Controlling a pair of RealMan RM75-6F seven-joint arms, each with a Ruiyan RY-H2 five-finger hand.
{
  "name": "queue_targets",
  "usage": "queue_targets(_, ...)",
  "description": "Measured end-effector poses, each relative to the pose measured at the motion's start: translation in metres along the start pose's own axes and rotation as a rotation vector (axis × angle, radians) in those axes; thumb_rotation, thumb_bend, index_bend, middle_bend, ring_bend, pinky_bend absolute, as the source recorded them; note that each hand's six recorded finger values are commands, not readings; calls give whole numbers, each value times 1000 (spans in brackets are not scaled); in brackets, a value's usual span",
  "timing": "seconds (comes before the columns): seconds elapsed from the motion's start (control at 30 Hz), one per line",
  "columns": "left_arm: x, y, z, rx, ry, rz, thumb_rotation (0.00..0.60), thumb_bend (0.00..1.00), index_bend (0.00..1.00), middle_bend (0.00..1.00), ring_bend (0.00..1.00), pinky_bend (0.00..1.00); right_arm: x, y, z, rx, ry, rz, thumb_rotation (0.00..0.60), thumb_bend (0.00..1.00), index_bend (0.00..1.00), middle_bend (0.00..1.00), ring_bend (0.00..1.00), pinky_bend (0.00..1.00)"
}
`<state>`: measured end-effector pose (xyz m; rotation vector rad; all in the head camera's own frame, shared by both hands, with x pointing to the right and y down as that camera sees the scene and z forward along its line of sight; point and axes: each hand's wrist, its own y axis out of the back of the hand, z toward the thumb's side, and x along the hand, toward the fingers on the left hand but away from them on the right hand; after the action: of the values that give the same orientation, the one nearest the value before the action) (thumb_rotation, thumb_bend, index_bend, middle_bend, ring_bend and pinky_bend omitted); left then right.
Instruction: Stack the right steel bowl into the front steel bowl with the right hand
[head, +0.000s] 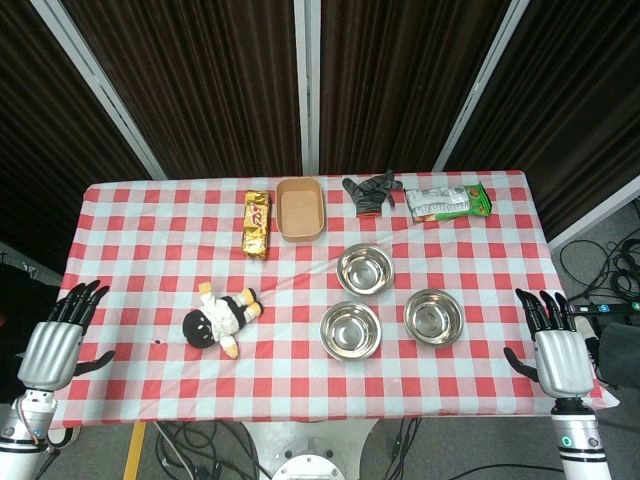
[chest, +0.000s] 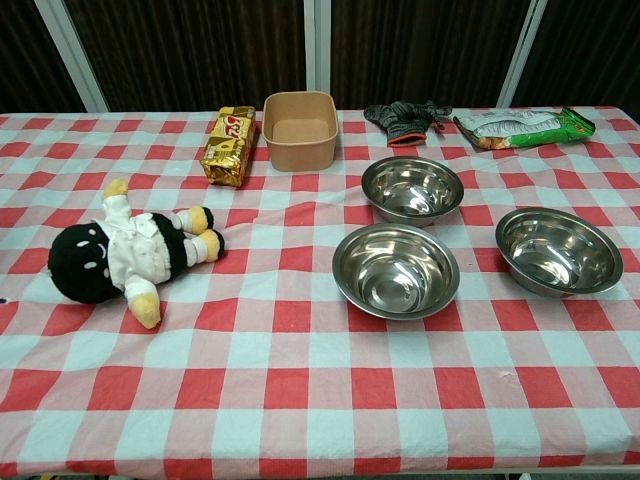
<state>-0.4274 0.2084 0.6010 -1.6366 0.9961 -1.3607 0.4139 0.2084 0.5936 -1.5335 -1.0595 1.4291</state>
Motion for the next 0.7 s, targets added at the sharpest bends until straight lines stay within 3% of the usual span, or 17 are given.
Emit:
queue_targets(0.47, 1, 3, 1, -4, -5, 3, 600, 47, 128, 166, 87, 220, -1, 6, 11, 2, 25, -9, 600, 153, 18, 133, 77, 11)
queue_targets(0.53, 2, 5, 2, -3, -7, 6, 600, 48, 128, 166, 87, 219, -1, 7, 14, 10, 35, -13, 600, 152, 50, 144, 118, 77)
queue_targets(0.6, 1, 5, 1, -3, -5, 5, 600, 47, 128, 166, 87, 220, -1, 8, 17, 17, 51, -20, 600, 151, 95, 163, 212, 226)
queue_targets(0.7, 0, 4, 0, -4, -2, 2, 600, 47, 128, 166, 87, 220, 0, 7, 24, 26, 85, -21, 600, 151, 156, 193, 426, 457)
